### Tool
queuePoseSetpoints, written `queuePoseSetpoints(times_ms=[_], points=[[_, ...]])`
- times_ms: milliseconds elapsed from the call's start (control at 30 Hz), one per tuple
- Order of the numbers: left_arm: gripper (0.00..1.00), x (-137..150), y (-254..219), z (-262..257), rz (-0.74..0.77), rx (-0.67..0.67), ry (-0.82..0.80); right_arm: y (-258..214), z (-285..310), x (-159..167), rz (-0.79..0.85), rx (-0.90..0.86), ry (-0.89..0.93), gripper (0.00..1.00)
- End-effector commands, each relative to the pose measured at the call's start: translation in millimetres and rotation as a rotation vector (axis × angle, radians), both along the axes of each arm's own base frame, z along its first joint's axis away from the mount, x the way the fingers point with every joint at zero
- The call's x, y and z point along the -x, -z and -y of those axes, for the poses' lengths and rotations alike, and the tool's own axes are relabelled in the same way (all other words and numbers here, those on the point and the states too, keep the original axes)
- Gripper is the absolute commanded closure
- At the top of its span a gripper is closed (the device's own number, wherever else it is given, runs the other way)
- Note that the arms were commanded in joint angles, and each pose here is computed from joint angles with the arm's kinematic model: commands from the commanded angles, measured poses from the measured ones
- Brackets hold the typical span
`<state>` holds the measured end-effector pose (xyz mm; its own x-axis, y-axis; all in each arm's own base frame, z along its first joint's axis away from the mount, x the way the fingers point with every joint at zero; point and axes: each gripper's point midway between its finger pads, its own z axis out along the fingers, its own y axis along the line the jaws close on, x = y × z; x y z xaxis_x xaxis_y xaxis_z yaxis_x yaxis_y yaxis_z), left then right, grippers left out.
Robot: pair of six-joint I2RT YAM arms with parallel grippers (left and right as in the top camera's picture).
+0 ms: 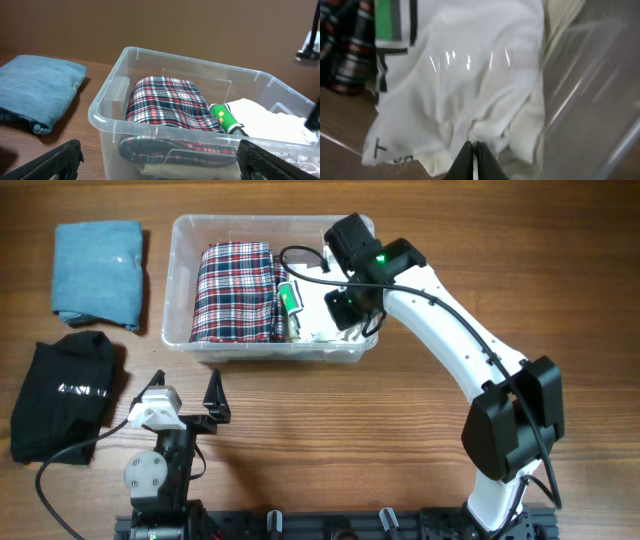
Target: Pack container
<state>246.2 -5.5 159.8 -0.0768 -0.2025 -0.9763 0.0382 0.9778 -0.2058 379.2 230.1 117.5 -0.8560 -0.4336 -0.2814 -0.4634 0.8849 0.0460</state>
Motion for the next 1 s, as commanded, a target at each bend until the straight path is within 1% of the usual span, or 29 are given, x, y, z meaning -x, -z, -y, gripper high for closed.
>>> queuePoseSetpoints(times_ms=[0,100,200,233,433,500,567,667,700,767,800,833,867,900,967], points=[[0.00,0.1,1.9,-2.8,-0.003,0.005,-0.014,2.9,-7.9,-8.0,0.046,0.008,-0.109,0.96],[0.00,0.1,2.0,-2.8,-0.003,0.005,-0.014,20.0,-6.5,-5.8,0.031,0.062,-0.249,0.96],[0.00,0.1,2.0,-2.8,-0.003,0.005,-0.014,43.6,-2.6,1.9,-0.005,0.123,-0.435,0.96],[0.00,0.1,2.0,-2.8,-0.003,0.005,-0.014,53.1,-0.8,5.0,-0.017,0.148,-0.526,0.96],[0.00,0.1,2.0,-2.8,-0.003,0.005,-0.014,85.3,-1.2,4.2,-0.024,0.194,-0.745,0.96],[0.00,0.1,2.0,-2.8,-0.003,0.005,-0.014,96.8,-1.5,3.6,-0.035,0.200,-0.768,0.96],[0.00,0.1,2.0,-2.8,-0.003,0.005,-0.014,97.7,0.0,1.7,-0.028,0.217,-0.787,0.96],[0.00,0.1,2.0,-2.8,-0.003,0.005,-0.014,86.7,8.1,-8.5,0.009,0.296,-0.772,0.96],[0.00,0.1,2.0,-2.8,-0.003,0.005,-0.014,59.2,2.5,-17.6,0.082,0.293,-0.764,0.96],[0.00,0.1,2.0,-2.8,-0.003,0.005,-0.014,24.9,-3.5,-27.9,0.170,0.274,-0.733,0.96],[0.00,0.1,2.0,-2.8,-0.003,0.005,-0.014,-6.8,-8.3,-35.7,0.247,0.250,-0.691,0.92],[0.00,0.1,2.0,-2.8,-0.003,0.005,-0.014,-32.3,-10.9,-40.1,0.304,0.228,-0.652,0.71],[0.00,0.1,2.0,-2.8,-0.003,0.005,-0.014,-60.8,-12.6,-42.9,0.366,0.204,-0.615,0.23],[0.00,0.1,2.0,-2.8,-0.003,0.005,-0.014,-84.4,-12.7,-43.0,0.420,0.183,-0.586,0.00],[0.00,0.1,2.0,-2.8,-0.003,0.005,-0.014,-118.7,-10.8,-40.0,0.502,0.156,-0.559,0.00]])
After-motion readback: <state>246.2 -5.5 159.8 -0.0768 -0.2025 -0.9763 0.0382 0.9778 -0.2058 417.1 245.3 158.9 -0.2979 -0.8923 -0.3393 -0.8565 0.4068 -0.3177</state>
